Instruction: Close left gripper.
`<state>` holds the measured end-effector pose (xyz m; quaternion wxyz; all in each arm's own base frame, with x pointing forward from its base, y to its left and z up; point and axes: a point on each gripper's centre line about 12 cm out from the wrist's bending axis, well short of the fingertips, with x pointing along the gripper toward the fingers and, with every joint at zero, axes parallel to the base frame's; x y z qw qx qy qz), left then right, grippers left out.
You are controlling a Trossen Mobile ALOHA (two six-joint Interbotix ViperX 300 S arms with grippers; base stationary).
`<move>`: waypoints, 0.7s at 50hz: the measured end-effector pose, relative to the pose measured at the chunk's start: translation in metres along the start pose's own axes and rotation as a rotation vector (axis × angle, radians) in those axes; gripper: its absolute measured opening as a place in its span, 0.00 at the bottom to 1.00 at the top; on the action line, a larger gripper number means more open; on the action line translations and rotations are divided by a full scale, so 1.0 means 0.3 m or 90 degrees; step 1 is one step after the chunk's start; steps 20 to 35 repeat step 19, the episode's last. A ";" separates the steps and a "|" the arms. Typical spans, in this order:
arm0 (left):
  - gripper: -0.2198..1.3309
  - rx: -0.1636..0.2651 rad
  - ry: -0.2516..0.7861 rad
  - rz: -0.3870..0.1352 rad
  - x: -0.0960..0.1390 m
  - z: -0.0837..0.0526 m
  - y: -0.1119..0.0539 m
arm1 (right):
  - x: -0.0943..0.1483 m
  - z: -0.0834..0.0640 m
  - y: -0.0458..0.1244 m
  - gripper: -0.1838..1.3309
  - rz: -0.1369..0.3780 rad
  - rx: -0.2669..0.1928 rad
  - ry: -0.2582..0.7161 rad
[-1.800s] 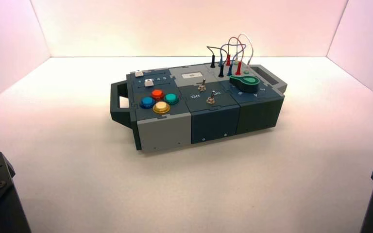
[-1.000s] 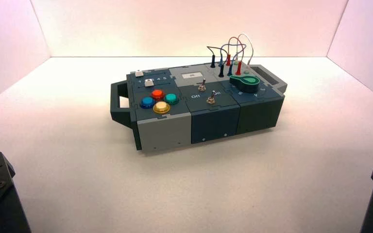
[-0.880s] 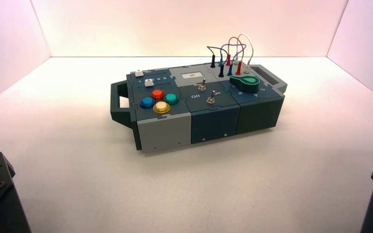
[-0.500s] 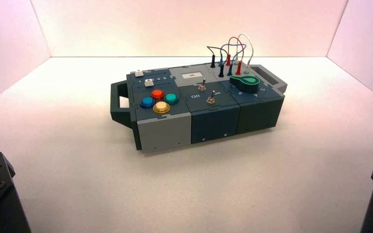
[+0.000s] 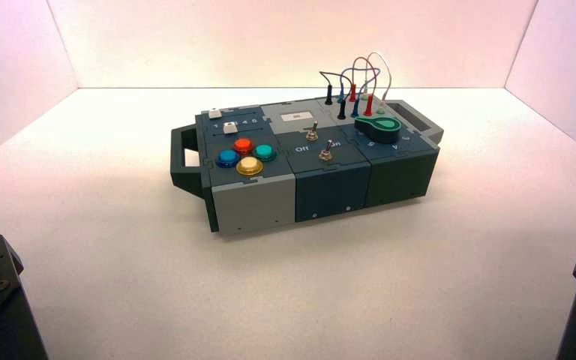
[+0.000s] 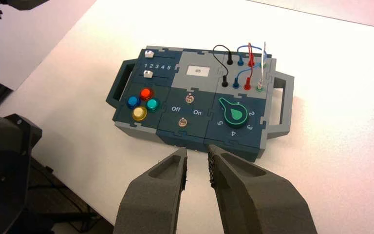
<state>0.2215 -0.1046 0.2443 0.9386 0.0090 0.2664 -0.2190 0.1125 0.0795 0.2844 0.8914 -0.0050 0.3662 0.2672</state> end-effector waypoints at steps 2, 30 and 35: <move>0.04 0.003 -0.002 0.000 -0.001 0.003 0.000 | 0.000 -0.001 0.000 0.48 -0.001 -0.001 0.001; 0.04 0.002 -0.002 -0.001 -0.005 0.002 -0.001 | 0.000 -0.001 -0.002 0.48 -0.004 -0.003 0.001; 0.04 0.002 -0.002 -0.001 -0.005 0.002 -0.001 | 0.000 -0.001 -0.002 0.48 -0.004 -0.003 0.001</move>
